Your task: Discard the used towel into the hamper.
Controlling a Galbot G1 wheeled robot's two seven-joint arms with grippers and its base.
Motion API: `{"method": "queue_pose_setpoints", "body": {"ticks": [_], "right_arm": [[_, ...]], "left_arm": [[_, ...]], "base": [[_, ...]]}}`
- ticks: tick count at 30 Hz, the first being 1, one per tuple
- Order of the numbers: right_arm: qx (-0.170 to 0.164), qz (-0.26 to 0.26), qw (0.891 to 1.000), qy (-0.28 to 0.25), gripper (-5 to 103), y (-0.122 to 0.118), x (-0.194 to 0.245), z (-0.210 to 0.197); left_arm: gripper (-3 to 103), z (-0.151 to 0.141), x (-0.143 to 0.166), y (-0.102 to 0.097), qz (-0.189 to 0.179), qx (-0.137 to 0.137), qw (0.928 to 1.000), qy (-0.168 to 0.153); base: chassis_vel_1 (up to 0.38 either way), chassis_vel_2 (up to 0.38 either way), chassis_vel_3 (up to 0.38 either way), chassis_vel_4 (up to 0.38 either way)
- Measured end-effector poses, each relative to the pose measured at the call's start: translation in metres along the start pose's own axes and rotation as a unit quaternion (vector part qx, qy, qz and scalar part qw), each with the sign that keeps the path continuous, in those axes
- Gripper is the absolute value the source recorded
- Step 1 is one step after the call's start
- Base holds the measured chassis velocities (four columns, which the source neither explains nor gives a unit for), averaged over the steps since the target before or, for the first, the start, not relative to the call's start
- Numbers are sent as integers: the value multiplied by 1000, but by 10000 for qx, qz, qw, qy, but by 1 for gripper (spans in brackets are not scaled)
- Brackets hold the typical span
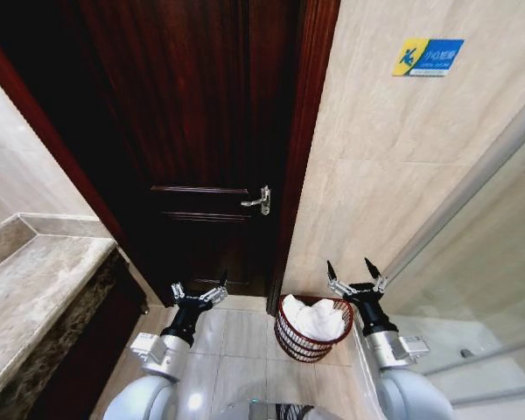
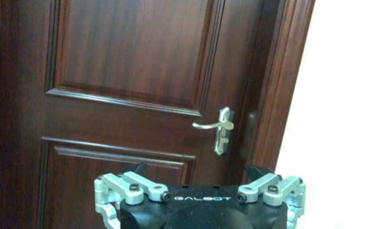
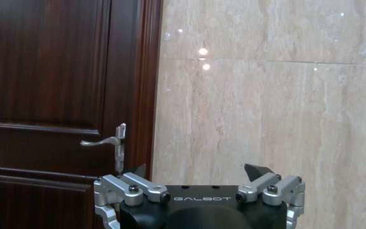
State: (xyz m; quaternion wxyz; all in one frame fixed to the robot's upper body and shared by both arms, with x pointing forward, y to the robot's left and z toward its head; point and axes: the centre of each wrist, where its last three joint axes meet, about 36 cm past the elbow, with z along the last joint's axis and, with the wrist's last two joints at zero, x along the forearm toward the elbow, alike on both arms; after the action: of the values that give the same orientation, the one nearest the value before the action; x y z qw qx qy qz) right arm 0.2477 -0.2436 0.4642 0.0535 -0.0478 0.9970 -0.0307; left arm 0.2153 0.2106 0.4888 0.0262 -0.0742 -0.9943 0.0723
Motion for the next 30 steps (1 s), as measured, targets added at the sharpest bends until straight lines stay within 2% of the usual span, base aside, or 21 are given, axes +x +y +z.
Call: {"method": "queue_pose_setpoints", "body": {"ticks": [30], "right_arm": [[0, 0, 10000, 1, 100, 0, 0, 0]], "left_arm": [[100, 0, 0, 0, 0, 0, 10000, 0]], "base": [[142, -138, -144, 142]]}}
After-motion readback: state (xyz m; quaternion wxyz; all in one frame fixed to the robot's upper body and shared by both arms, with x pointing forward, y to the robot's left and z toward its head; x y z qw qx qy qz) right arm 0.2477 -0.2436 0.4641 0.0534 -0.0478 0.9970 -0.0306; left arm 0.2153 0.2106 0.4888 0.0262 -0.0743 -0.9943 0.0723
